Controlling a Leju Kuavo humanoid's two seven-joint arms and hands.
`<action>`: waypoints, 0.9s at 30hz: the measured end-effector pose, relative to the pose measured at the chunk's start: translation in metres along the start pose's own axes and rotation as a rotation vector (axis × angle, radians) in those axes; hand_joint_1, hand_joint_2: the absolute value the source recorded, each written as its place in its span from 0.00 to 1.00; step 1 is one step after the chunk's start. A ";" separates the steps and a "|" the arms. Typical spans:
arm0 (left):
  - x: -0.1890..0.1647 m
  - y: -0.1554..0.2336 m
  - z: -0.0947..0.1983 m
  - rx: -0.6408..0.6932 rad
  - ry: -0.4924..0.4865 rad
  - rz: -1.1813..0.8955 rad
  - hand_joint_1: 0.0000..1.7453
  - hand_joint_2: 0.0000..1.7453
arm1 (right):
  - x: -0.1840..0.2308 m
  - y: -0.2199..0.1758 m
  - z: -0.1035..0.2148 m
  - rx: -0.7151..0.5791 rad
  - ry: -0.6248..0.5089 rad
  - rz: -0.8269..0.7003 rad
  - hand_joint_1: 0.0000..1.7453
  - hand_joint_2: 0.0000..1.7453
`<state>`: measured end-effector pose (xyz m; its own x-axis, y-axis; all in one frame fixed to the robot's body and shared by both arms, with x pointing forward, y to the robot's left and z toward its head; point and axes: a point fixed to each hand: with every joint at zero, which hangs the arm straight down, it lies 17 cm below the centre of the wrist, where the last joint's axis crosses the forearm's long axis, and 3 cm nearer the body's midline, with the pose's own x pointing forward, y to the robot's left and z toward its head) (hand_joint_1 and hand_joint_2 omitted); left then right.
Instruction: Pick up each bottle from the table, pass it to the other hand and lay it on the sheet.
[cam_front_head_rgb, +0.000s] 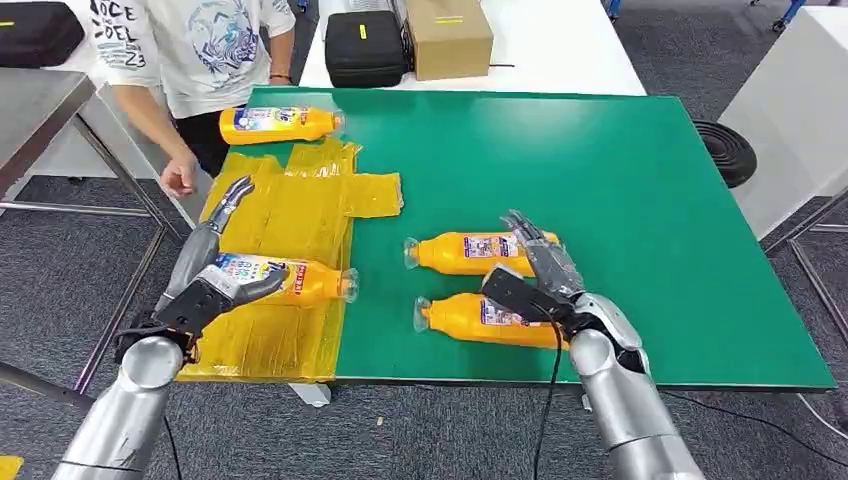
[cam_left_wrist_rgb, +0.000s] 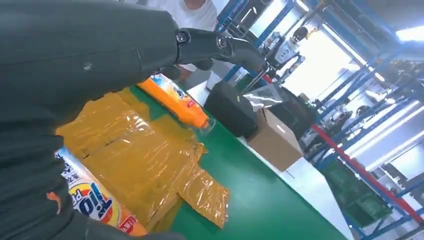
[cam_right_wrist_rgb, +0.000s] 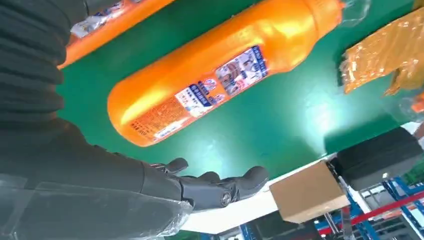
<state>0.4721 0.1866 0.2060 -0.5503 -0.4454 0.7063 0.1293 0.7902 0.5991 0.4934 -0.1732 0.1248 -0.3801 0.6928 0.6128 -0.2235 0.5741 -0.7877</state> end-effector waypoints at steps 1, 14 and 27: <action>0.000 -0.001 0.001 0.003 0.002 -0.001 0.00 1.00 | -0.004 0.000 0.001 0.008 0.012 0.003 0.00 1.00; -0.010 -0.004 0.026 0.034 0.041 -0.059 0.00 1.00 | -0.058 0.032 0.038 0.246 0.040 -0.076 0.00 1.00; -0.001 0.028 0.031 0.130 0.028 -0.102 0.00 1.00 | -0.042 0.037 0.039 0.301 -0.025 -0.093 0.00 1.00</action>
<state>0.4512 0.2220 0.2100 -0.5316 -0.5359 0.6559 -0.0349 0.7875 0.6153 0.4661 -0.1977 0.0675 -0.3667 0.6300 0.6846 -0.5129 0.4770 -0.7137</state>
